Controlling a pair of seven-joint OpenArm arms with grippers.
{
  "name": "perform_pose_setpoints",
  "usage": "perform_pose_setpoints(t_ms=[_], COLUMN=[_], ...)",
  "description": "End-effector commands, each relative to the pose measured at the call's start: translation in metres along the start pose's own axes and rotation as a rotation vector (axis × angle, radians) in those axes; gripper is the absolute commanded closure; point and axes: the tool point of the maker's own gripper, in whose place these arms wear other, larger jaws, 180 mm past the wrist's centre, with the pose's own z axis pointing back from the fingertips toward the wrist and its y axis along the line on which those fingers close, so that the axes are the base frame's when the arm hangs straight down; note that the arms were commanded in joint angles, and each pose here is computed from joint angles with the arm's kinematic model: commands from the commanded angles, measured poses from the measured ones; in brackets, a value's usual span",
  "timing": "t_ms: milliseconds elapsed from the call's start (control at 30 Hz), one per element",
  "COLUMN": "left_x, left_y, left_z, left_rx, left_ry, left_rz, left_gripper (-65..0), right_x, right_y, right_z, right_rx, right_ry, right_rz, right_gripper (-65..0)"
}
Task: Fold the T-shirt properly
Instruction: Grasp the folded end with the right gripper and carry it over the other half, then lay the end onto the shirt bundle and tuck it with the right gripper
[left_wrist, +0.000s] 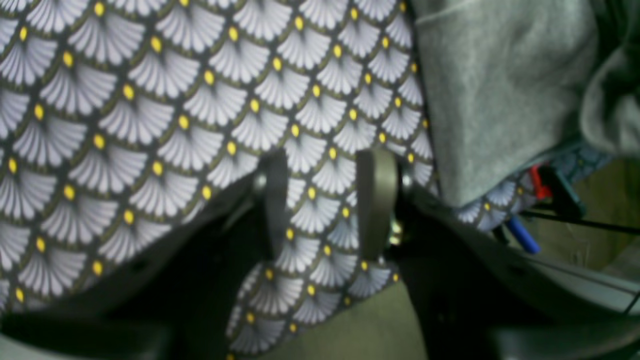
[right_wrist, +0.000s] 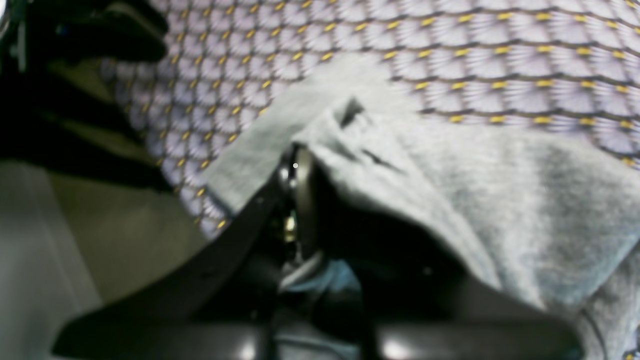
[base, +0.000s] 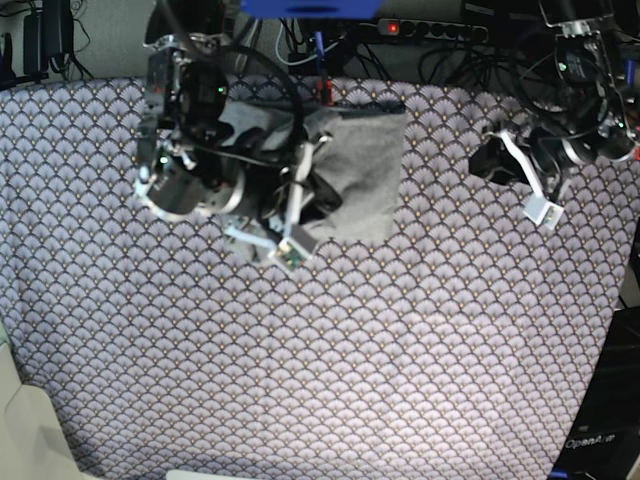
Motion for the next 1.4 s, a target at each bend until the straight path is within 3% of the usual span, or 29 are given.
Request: perform_pose_setpoints(t_ms=[0, 200, 500, 633, 833, 933, 1067, 1200, 1367], left_x=[0.013, 0.012, 0.012, 0.013, 0.012, 0.012, 0.012, 0.009, 0.008], left_y=[0.001, 0.0, 0.0, 0.0, 0.0, 0.0, 0.001, 0.002, 0.0], left_z=[0.005, 0.005, 0.005, 0.005, 0.005, 0.005, 0.005, 0.003, 0.0], left_rx=[-0.002, -0.002, -0.002, -0.002, -0.002, -0.002, -0.001, 0.013, 0.014], left_ry=[-0.043, -0.042, -0.042, -0.043, -0.042, -0.042, -0.04, -0.027, -0.019], left_rz=[-0.02, -0.02, -0.02, -0.021, -0.02, -0.02, -0.019, -0.021, -0.025], left_gripper=[-22.6, -22.6, -22.6, -22.6, -22.6, -22.6, -22.6, -22.6, -22.6], right_x=[0.02, 0.023, 0.013, 0.016, 0.019, 0.021, 0.014, 0.02, 0.028], right_y=[0.007, 0.029, 0.036, 0.032, 0.032, 0.04, 0.049, 0.071, 0.082], right_z=[0.002, -0.008, -0.031, -0.034, -0.034, -0.036, -0.038, -0.03, -0.016], right_rx=[0.02, 0.08, 0.148, 0.149, 0.149, 0.165, 0.187, 0.21, 0.203], right_ry=[-0.064, -0.105, -0.056, -0.05, -0.054, -0.049, -0.019, -0.022, -0.049], right_rz=[0.029, 0.036, 0.015, 0.02, 0.031, 0.056, 0.115, 0.244, 0.345], right_gripper=[0.0, 0.0, -1.1, -11.5, -34.8, -39.8, -39.9, -39.7, -33.4])
